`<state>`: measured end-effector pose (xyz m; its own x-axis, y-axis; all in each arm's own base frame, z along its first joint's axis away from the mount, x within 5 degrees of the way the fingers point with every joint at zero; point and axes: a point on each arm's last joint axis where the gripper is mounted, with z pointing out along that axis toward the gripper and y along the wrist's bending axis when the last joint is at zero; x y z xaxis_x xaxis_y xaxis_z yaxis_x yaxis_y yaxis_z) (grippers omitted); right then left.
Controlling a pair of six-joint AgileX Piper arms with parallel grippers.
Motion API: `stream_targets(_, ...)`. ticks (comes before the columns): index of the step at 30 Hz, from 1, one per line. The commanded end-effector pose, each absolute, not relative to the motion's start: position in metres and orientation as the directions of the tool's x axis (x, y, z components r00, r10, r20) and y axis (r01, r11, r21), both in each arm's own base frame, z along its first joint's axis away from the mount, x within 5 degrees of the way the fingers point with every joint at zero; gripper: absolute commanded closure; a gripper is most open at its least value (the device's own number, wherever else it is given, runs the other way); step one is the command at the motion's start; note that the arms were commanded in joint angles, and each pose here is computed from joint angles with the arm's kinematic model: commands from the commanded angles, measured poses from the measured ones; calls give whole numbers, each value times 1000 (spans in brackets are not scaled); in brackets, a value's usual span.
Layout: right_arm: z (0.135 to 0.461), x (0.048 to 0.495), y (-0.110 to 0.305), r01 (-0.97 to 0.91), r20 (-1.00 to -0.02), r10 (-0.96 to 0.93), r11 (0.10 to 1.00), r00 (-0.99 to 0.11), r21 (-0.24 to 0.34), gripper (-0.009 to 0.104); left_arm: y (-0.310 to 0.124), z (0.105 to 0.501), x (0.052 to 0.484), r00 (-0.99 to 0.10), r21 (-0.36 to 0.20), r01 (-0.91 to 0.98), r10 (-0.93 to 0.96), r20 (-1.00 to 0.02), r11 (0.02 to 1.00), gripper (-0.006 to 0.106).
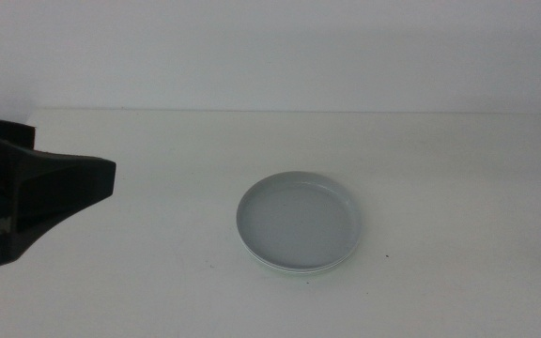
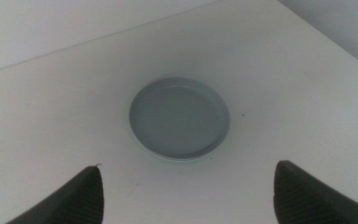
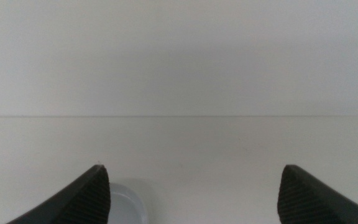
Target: Stack the three bowls on top of each other.
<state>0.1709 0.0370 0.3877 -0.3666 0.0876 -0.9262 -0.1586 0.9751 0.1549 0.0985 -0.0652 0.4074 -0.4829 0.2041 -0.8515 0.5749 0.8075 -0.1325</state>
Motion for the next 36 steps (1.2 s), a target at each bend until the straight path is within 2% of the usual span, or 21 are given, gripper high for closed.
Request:
stream_targets(1,388,171,36,-154,-933,94,976,-347,155,4,-65,407,99,-481,-138,568,191,-856,812,7)
stream_targets(6,388,171,36,-154,-933,94,976,-347,155,4,-64,407,99,-474,-121,563,199,-858,818,7)
stream_targets(10,388,171,36,-154,-933,94,976,-347,155,4,-61,406,100,-387,-123,539,116,-915,833,7)
stream_targets(11,388,171,36,-154,-933,94,976,-347,155,4,-58,403,100,-351,-113,518,90,-932,848,7)
stream_targets(13,388,171,36,-154,-933,94,976,-347,155,4,-49,394,101,-285,-60,452,81,-955,890,7)
stream_targets(15,388,171,36,-154,-933,94,976,-347,155,4,-37,382,101,-251,-43,346,48,-967,937,7)
stream_targets(18,388,171,36,-154,-933,94,976,-347,155,4,-20,363,97,-243,-100,174,-56,-968,980,7)
stream_targets(21,388,171,36,-154,-933,94,976,-347,155,4,-11,353,89,-229,-97,103,-71,-971,990,7)
stream_targets(25,388,171,36,-154,-933,94,976,-347,155,4,-9,351,82,-207,-106,88,-86,-975,990,7)
stream_targets(27,388,171,36,-154,-933,94,976,-347,155,4,-10,351,82,-197,-93,99,-72,-978,991,7)
stream_targets(32,388,171,36,-154,-933,94,976,-347,155,4,-10,351,82,-190,-16,115,7,-982,993,7)
stream_targets(36,388,171,36,-154,-933,94,976,-347,155,4,-10,351,82,-190,-16,115,7,-982,993,7)
